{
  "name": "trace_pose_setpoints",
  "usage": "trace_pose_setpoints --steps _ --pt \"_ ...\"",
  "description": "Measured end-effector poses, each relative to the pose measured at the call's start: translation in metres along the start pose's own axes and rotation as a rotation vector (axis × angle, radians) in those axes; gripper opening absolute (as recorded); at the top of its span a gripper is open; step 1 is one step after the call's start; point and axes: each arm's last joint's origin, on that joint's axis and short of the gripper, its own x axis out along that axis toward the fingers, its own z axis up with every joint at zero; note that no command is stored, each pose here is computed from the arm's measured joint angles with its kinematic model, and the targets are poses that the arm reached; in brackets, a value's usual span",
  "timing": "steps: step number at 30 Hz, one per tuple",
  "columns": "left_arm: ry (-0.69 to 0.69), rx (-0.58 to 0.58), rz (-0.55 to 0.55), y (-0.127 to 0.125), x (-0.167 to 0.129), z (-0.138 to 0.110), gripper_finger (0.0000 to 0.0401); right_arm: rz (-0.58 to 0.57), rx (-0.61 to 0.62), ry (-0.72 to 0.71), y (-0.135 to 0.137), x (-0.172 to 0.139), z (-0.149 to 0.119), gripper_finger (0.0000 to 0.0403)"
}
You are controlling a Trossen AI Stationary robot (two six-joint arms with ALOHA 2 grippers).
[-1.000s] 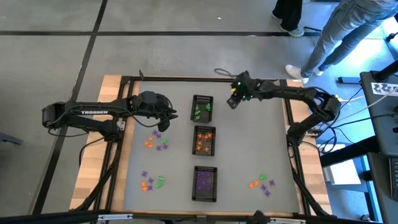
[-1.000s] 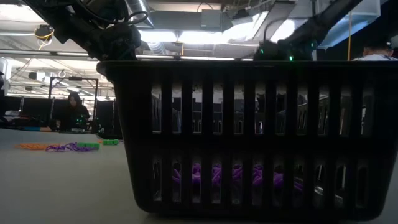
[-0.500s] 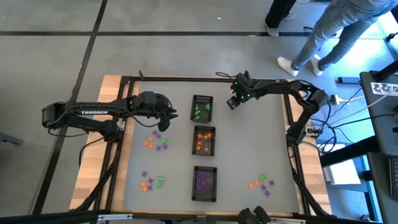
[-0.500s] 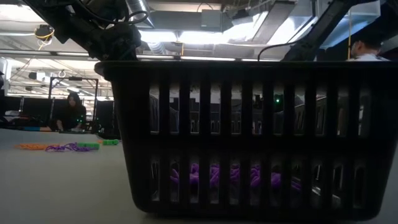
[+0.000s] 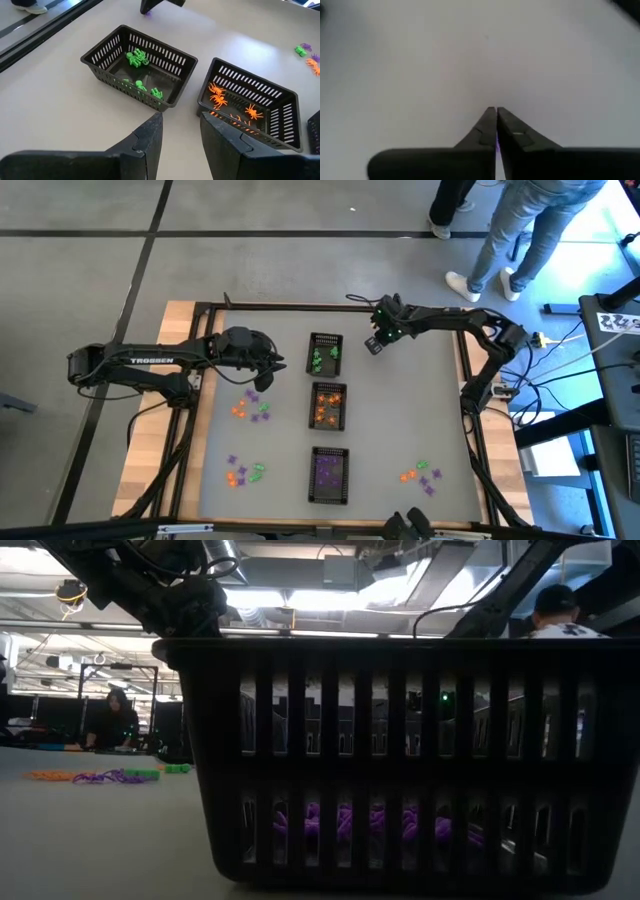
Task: Sort Halloween decoration
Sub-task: Put the violet spider toy into the bottom black bin
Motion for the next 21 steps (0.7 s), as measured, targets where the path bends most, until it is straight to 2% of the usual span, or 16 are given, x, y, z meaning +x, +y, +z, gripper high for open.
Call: trace_pose_setpoints --steps 4,9,15,21 --pt "0.000 0.000 0.000 0.000 0.000 0.000 0.0124 0.025 -0.005 -0.029 0.002 -0.007 0.006 0.0008" --pt "0.000 -0.001 0.000 0.000 0.000 0.000 0.0124 0.112 -0.058 -0.084 0.022 -0.026 0.011 0.0004" --pt "0.001 -0.003 0.000 0.000 0.000 0.000 0.0124 0.245 -0.197 -0.168 0.071 -0.059 0.012 0.0002" --pt "0.001 -0.003 0.000 0.000 0.000 0.000 0.0124 0.374 -0.377 -0.234 0.138 -0.090 0.007 0.0002"
